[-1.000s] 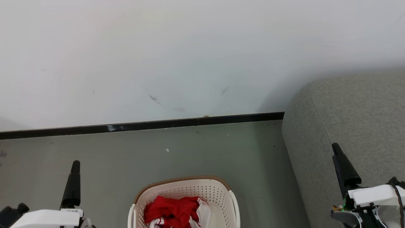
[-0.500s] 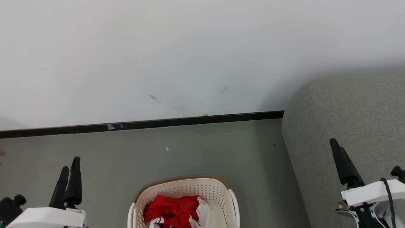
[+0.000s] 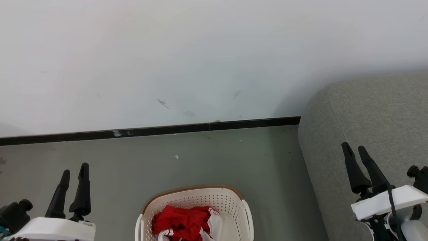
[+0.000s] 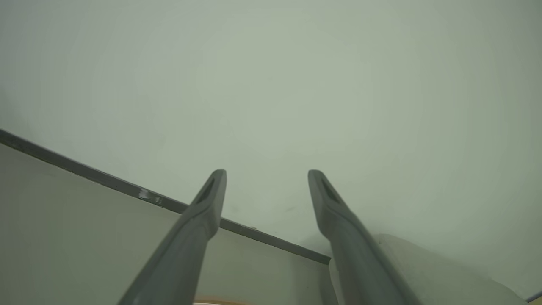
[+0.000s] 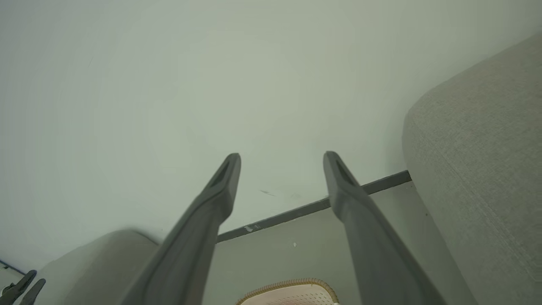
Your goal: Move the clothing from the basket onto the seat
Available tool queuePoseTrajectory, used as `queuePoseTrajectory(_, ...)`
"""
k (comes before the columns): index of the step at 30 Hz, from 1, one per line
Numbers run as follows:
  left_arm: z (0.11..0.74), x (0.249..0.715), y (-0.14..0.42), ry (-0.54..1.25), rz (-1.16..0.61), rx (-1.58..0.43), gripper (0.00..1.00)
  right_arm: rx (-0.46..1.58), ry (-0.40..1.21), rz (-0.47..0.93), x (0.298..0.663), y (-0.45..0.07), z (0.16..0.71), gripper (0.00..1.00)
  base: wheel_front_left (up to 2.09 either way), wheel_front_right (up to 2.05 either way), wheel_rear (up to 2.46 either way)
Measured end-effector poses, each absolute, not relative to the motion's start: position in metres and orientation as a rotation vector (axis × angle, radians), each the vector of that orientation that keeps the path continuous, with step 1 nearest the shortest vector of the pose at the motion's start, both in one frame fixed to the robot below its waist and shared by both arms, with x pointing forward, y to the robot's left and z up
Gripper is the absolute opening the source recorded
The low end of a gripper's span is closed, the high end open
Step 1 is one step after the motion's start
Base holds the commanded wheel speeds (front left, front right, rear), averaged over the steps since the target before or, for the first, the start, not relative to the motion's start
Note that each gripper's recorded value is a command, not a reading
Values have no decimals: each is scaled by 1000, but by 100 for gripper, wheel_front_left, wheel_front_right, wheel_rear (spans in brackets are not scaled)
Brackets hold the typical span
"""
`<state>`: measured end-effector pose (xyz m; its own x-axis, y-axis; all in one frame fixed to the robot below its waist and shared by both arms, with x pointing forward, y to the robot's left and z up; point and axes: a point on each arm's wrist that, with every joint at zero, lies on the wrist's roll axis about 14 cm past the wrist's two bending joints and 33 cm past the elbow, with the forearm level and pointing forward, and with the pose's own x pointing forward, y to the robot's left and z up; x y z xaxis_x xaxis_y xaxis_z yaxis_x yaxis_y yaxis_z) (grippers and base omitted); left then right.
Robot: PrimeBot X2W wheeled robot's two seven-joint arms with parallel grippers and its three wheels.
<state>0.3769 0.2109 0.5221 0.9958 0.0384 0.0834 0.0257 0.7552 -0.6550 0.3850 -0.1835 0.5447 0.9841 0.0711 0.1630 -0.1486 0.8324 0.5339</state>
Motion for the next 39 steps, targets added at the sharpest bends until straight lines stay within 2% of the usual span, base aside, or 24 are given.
queuePoseTrajectory(23,538,379,211,-155,-31,-237,100,150,-233,131,385,-178,561,100,0,0,0)
queuePoseTrajectory(39,535,380,207,-152,-22,-236,100,132,-224,121,385,-175,557,100,0,0,0)
